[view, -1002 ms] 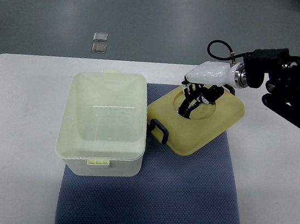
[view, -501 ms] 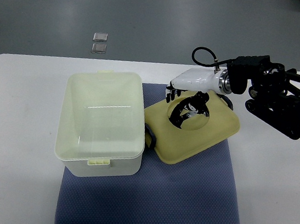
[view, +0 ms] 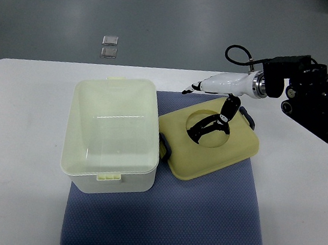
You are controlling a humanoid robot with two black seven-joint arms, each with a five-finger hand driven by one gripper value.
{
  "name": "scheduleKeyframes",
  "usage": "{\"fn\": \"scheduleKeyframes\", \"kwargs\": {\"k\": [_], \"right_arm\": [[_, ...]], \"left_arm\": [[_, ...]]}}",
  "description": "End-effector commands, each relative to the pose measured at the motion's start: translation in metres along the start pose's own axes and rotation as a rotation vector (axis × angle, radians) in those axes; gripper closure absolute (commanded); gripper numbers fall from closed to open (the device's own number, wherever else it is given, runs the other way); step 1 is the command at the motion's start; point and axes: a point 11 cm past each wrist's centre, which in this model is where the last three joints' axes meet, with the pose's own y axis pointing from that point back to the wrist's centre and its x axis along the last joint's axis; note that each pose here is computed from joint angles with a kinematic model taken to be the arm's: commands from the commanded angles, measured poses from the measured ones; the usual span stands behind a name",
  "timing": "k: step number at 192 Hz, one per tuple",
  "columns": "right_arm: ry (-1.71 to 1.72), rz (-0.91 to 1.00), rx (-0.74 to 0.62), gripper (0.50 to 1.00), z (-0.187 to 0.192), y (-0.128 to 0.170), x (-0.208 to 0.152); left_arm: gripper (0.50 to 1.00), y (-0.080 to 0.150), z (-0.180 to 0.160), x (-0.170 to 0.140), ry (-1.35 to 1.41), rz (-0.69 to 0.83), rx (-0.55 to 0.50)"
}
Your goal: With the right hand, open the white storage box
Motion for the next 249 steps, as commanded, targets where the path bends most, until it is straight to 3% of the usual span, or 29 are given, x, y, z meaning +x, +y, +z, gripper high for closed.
{"fn": "scheduleKeyframes", "kwargs": {"k": [1, 46, 59, 95, 119, 169, 249], "right_arm": [[-0.180, 0.024, 0.060, 0.574, 0.002, 0.014, 0.011], [-0.593, 0.269, 0.234, 0.576, 0.018, 0.052, 0.049], [-0.816, 0.436, 0.311, 0.576, 0.033, 0.061, 0.057], [-1.382, 0.782, 0.498, 0.576, 0.061, 0.065, 0.054], [-1.830, 0.979, 0.566, 0.576, 0.083, 0.055, 0.027], [-2.140, 1.051, 0.650, 0.574, 0.082, 0.028, -0.009], [-2.195, 0.988, 0.644, 0.574, 0.071, 0.008, -0.042]], "left_arm": [[0.500, 0.000, 0.001, -0.001, -0.001, -0.002, -0.001], [0.500, 0.000, 0.001, -0.002, -0.002, -0.005, -0.001], [0.500, 0.000, 0.000, -0.002, -0.005, -0.007, 0.001], [0.500, 0.000, -0.001, -0.002, -0.006, -0.006, 0.001], [0.500, 0.000, 0.000, -0.003, -0.007, -0.008, 0.002], [0.500, 0.000, 0.000, -0.002, -0.005, -0.006, 0.001], [0.500, 0.000, -0.001, -0.002, -0.003, -0.007, 0.004]]}}
